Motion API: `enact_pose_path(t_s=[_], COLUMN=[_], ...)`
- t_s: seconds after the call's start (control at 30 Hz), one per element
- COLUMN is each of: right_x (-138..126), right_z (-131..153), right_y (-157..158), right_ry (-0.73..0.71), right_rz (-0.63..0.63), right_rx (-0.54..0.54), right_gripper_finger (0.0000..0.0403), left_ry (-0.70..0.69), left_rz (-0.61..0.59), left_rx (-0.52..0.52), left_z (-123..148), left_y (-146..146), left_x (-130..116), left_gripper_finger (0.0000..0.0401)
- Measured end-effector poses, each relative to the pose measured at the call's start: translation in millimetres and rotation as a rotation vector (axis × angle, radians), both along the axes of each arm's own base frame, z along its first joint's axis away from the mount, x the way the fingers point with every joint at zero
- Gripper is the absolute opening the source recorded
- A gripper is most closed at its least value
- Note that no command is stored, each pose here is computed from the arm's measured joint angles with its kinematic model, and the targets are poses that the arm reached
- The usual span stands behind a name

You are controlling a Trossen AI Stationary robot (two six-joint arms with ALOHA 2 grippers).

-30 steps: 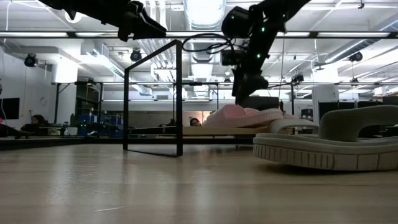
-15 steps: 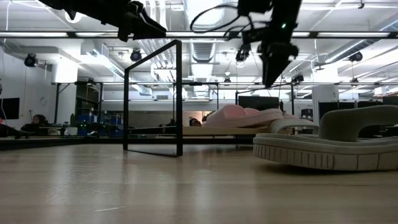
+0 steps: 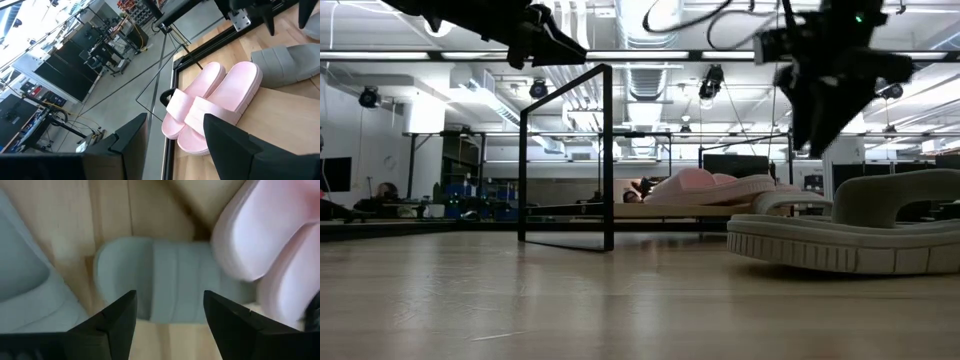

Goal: Pick and place slides into the shelf
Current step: Put the top gray slide on the shelf

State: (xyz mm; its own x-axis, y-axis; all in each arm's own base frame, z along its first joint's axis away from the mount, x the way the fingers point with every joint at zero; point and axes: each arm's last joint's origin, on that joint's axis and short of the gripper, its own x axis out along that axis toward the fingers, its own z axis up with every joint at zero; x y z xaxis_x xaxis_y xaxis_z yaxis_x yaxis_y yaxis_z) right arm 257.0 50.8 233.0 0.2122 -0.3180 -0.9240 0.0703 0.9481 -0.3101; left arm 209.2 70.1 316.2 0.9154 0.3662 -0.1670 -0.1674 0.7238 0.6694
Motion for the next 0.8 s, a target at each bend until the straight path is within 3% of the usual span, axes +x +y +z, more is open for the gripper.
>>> enact_pose_path(t_s=[0.27,0.5,0.8], right_x=[-5.0,-7.5,0.0], right_z=[-33.5,-53.9,-72.2], right_y=[4.6,0.7,2.0], right_ry=[0.003,0.038,0.085], right_rz=[-0.094,-0.1,-0.082], right_rx=[0.006,-0.132,-0.175], right_gripper_finger=[0.0219,0.0219,0.0219], left_ry=[0.001,0.002,0.002], left_rz=[-0.001,0.0,-0.001], left_rx=[0.0,0.0,0.0], left_z=[-0.2,-0.2,-0.2], left_y=[0.0,0.0,0.0], left_x=[0.0,0.0,0.0], left_gripper_finger=[0.0179,0.0179,0.0179])
